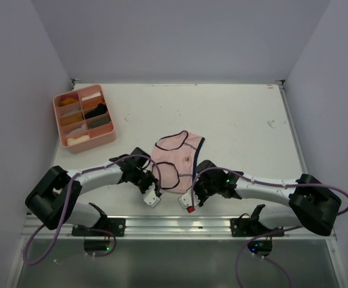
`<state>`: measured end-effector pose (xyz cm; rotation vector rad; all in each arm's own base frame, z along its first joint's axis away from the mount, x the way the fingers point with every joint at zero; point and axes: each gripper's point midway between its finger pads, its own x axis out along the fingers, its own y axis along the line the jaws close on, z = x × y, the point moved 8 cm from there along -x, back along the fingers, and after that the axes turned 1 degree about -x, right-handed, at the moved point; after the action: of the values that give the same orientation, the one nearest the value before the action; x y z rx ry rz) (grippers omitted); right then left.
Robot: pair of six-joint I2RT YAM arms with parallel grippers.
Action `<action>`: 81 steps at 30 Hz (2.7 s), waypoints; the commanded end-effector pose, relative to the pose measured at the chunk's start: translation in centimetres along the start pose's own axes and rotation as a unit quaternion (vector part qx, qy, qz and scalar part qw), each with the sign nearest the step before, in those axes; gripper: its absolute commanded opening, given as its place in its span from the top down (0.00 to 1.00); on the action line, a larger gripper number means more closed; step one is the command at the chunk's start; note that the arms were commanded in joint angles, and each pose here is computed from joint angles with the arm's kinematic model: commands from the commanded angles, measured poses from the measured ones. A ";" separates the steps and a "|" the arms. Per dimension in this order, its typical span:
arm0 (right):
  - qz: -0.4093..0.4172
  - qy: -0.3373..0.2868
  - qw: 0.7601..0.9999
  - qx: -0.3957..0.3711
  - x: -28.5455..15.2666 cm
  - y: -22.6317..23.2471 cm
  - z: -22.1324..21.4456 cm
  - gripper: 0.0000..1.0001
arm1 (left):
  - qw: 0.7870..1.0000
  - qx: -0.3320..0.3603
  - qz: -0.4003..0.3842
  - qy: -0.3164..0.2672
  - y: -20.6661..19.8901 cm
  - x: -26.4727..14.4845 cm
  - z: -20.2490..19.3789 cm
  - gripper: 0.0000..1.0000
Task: Roll the underwear
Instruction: Fold the underwear
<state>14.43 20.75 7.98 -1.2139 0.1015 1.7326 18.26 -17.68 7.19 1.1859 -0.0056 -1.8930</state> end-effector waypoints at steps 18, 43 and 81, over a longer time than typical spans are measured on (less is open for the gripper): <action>0.008 -0.103 0.980 0.169 -7.7 -0.2 6.9 1.00 | 0.982 -0.144 -0.009 -0.120 0.1 -4.8 8.5 1.00; -0.038 -0.129 0.945 0.297 -11.2 -7.2 1.9 1.00 | 0.959 -0.235 0.005 -0.159 9.1 -8.1 3.9 1.00; 0.013 -0.150 0.790 0.595 -8.8 -11.1 -12.0 1.00 | 0.903 -0.406 0.061 -0.125 21.5 -2.7 -9.3 1.00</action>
<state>30.58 13.97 13.56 -0.0331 0.8294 1.4033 37.23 -24.30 12.19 0.3699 0.5727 -1.7159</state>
